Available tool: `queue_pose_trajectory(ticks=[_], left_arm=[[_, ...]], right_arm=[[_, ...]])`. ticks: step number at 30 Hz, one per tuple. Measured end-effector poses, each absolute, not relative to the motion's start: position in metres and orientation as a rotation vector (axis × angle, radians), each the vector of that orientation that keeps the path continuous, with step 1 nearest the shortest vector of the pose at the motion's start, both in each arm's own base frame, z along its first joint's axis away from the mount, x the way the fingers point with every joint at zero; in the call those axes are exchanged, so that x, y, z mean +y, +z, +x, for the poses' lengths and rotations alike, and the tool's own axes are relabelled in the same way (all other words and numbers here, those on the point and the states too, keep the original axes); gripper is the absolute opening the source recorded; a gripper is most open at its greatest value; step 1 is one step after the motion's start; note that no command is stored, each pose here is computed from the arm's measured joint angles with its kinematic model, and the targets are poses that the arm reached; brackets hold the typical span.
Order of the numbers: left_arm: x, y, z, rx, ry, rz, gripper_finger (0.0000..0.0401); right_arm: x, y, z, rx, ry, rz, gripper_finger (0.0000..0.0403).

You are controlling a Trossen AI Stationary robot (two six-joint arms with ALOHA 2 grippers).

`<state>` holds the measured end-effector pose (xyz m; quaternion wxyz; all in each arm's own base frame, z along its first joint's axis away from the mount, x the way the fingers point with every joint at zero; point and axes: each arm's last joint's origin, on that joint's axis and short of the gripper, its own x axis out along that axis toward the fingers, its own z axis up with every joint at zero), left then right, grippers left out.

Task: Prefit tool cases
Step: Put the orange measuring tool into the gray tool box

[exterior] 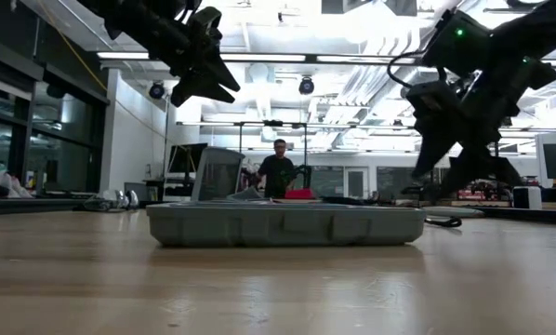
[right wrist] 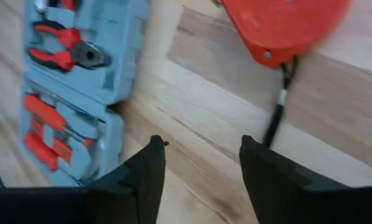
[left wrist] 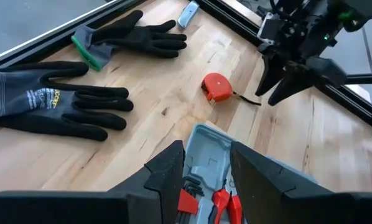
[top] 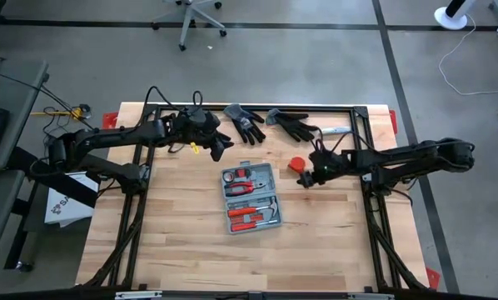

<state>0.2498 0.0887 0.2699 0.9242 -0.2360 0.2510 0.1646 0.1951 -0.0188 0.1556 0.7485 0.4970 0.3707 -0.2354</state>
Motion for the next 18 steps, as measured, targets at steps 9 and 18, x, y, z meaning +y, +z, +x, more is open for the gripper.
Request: queue_pose_trajectory(ticks=[9,18], left_arm=[[0.089,0.27,0.25,0.515,0.338,-0.484,0.0126],[0.089,0.27,0.25,0.515,0.338,-0.484,0.0126]], right_arm=[[-0.027,0.159,0.198,0.747,-0.51,1.109,0.0209],[-0.045,0.163,0.199,0.655,-0.539,1.075,0.0209]])
